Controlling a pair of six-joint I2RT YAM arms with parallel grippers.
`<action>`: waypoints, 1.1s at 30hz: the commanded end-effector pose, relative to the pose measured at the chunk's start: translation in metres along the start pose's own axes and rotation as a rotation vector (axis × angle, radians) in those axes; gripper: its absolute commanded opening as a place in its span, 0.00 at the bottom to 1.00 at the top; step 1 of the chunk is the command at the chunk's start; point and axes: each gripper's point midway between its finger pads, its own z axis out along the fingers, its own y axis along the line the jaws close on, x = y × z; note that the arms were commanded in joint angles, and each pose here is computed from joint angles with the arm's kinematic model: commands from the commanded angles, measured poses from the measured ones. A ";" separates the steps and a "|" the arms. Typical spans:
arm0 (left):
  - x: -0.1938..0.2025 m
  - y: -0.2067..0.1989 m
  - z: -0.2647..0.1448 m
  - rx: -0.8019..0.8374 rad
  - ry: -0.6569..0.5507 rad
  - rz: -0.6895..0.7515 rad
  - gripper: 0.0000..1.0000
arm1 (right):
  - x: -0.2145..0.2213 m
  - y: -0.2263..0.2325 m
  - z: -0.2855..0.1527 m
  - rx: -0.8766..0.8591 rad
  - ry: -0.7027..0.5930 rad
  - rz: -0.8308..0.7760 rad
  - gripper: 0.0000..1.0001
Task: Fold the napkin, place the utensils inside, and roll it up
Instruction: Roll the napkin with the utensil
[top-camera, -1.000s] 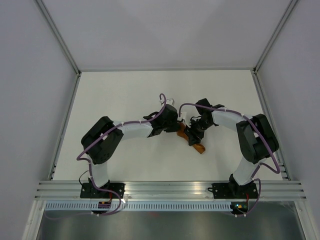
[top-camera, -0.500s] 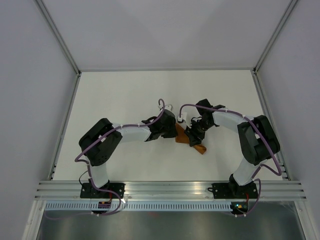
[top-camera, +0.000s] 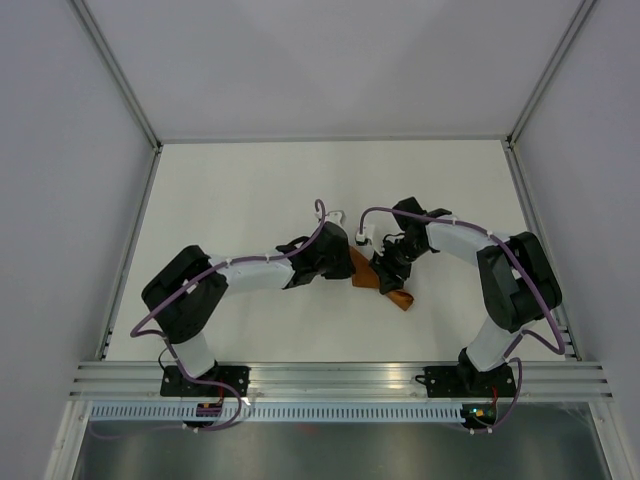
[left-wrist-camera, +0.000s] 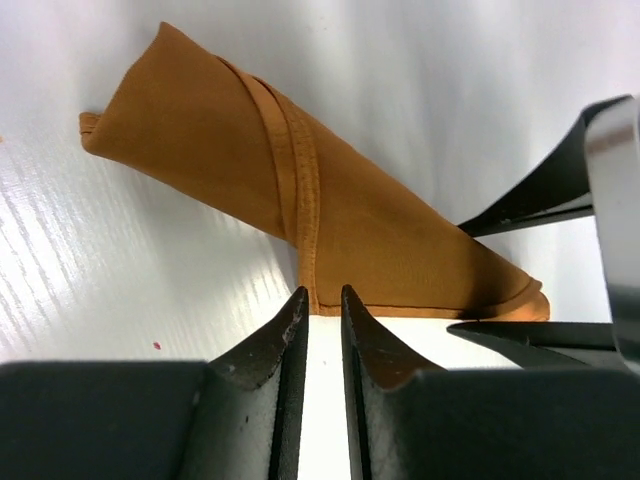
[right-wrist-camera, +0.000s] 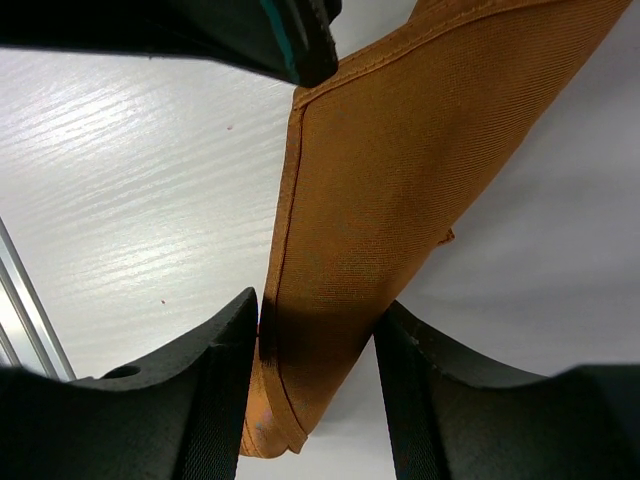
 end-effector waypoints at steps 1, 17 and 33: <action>-0.002 -0.018 -0.010 0.054 -0.005 -0.010 0.24 | -0.020 -0.004 -0.016 0.024 -0.051 -0.003 0.56; 0.018 -0.032 0.017 0.052 0.059 -0.002 0.21 | -0.030 -0.005 -0.033 0.044 -0.089 0.005 0.60; 0.018 -0.018 0.035 0.001 0.089 -0.053 0.21 | -0.035 -0.037 -0.051 0.218 -0.117 0.094 0.57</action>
